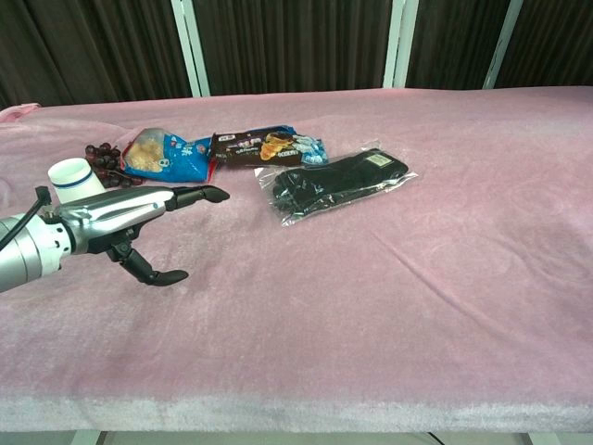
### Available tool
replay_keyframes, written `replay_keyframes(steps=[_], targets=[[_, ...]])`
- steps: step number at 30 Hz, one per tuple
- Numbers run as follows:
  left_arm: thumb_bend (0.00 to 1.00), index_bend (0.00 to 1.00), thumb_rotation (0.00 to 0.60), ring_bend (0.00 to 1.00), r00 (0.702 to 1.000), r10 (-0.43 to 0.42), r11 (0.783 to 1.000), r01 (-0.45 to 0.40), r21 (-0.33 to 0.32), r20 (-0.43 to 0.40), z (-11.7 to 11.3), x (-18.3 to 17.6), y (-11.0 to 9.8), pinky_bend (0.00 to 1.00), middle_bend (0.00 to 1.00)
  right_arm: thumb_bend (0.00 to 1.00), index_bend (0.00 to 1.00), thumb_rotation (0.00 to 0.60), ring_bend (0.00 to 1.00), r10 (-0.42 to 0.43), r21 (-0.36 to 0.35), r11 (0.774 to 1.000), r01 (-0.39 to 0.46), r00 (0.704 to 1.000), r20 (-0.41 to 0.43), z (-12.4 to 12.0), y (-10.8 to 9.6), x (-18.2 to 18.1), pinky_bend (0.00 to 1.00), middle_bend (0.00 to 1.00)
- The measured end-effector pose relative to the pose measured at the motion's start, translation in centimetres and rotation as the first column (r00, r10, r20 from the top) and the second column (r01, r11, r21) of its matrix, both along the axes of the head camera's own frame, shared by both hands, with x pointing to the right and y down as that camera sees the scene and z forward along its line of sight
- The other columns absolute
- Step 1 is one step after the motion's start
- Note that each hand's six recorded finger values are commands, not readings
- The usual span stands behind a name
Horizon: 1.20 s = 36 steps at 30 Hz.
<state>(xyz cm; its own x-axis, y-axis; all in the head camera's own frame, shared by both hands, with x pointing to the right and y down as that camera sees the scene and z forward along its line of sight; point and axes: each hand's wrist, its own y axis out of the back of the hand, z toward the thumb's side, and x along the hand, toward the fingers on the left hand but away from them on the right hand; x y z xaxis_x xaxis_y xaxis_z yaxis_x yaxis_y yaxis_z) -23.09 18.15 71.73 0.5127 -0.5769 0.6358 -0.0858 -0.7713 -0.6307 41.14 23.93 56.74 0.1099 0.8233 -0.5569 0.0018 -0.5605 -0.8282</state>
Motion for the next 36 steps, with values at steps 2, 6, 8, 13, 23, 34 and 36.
replay_keyframes(steps=[2,6,8,13,23,34,36], targets=[[0.34,0.0,0.6,0.0,1.0,-0.002,1.0,0.002,-0.007,0.002,0.1,-0.1,0.1,0.05,0.05,0.21,0.0,0.6,0.0,0.002,0.003,1.0,-0.002,1.0,0.0,-0.1,0.0,0.1,0.0,0.0],[0.34,0.0,0.6,0.0,1.0,0.0,1.0,0.0,-0.018,0.002,0.3,0.0,0.2,0.05,0.05,0.21,0.0,0.6,0.0,0.008,0.006,1.0,-0.008,1.0,-0.003,-0.2,0.0,0.2,0.0,0.0],[0.34,0.0,0.6,0.0,1.0,-0.001,1.0,0.001,-0.019,0.001,0.5,0.0,0.1,0.05,0.05,0.21,0.0,0.6,0.0,0.01,0.01,1.0,-0.01,1.0,-0.002,-0.3,0.0,0.3,0.0,0.0],[0.34,0.0,0.6,0.0,1.0,-0.019,1.0,0.019,0.007,-0.003,0.3,-0.2,-0.5,0.05,0.05,0.21,0.0,0.6,0.0,0.01,0.006,1.0,-0.01,1.0,-0.003,-0.4,0.1,0.5,0.0,0.0],[0.34,0.0,0.6,0.0,0.985,-0.16,0.978,0.151,0.143,0.057,-0.8,-5.3,-5.9,0.06,0.05,0.21,0.0,0.6,0.0,0.029,0.022,0.999,-0.029,1.0,-0.008,-1.0,0.2,1.2,0.0,0.0],[0.34,0.0,0.6,0.01,0.932,-0.312,0.943,0.28,0.182,0.183,-0.1,-12.2,-9.4,0.08,0.08,0.21,0.0,0.6,0.0,0.023,0.012,1.0,-0.023,1.0,-0.013,-0.5,0.0,0.9,0.0,0.0],[0.34,0.02,0.6,0.04,0.925,-0.325,0.941,0.296,0.163,0.197,0.3,-12.9,-9.4,0.11,0.11,0.21,0.0,0.6,0.0,0.025,0.014,1.0,-0.024,1.0,-0.013,-0.5,0.0,0.9,0.0,0.0]])
